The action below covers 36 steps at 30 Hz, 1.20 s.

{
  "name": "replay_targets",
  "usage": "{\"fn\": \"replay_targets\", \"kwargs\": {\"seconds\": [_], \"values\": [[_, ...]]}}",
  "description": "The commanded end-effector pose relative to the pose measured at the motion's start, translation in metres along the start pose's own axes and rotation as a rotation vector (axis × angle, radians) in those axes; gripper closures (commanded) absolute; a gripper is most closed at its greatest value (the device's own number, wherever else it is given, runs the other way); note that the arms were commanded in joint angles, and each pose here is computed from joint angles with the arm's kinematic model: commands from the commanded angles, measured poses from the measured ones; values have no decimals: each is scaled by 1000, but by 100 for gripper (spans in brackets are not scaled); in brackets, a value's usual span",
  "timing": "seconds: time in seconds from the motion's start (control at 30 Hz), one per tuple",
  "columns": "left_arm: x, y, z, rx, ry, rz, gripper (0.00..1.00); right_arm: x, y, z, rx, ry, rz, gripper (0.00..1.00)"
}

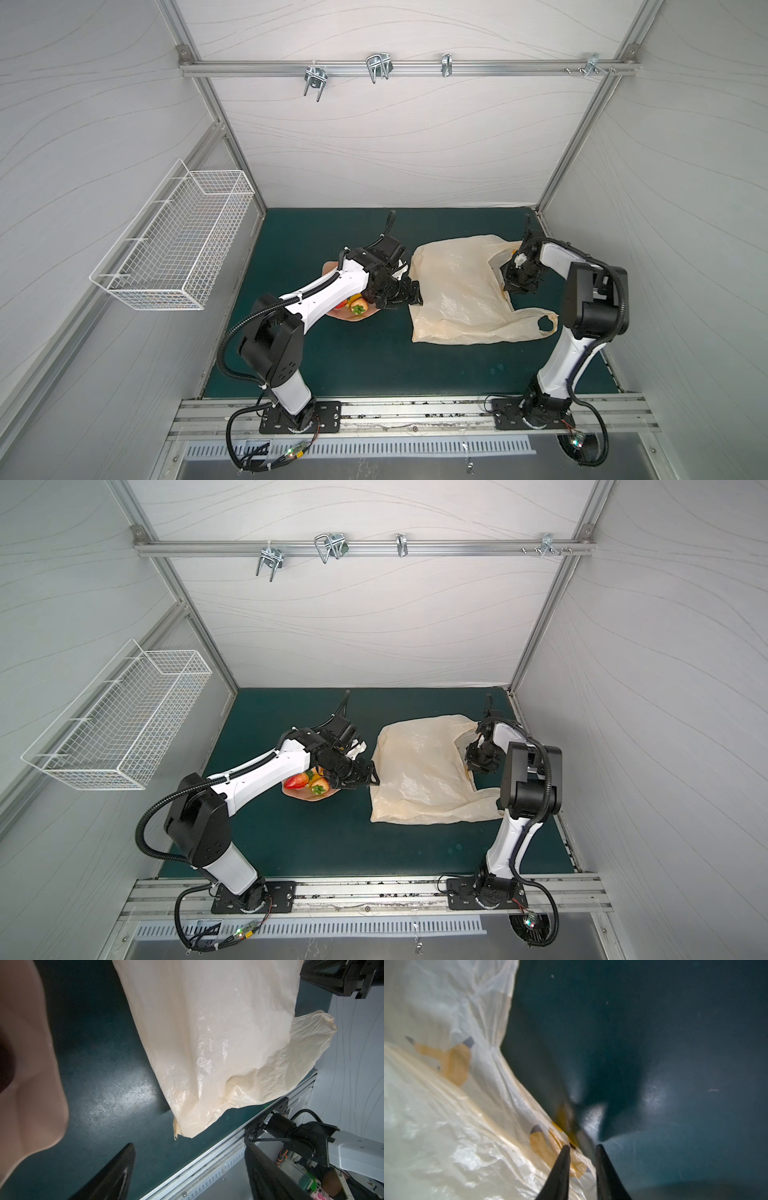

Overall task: Place the fruits into the plastic bag
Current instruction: Turn over the plastic bag at the center of the table.

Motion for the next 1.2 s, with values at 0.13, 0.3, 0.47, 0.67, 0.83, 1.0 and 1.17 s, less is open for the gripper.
{"fn": "replay_targets", "kwargs": {"seconds": [0.13,0.3,0.47,0.67,0.83,1.0,1.17], "values": [[-22,15,3,38,26,-24,22,-9,-1,12,44,17,30,88],[-32,25,7,55,76,-40,36,12,1,15,31,14,-17,100],[-44,38,9,68,99,-50,48,65,8,18,-2,9,-153,100],[-55,55,-2,60,86,-55,53,124,9,29,-5,49,-301,100],[-62,74,-24,61,15,-63,54,178,4,40,25,68,-421,100],[-68,99,-69,57,-118,-63,54,238,-2,59,91,100,-557,100],[-67,119,-112,45,-222,-82,54,282,-11,96,257,71,-614,100]]}}
Point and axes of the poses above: each gripper's point midway between its finger pads, its own x axis back along the fingers, its own z axis along the line the jaws close on, y = z × x, the point moved 8 cm from there along x, back along the fingers, and after that the axes turned 14 degrees about x, right-handed, at the moved point
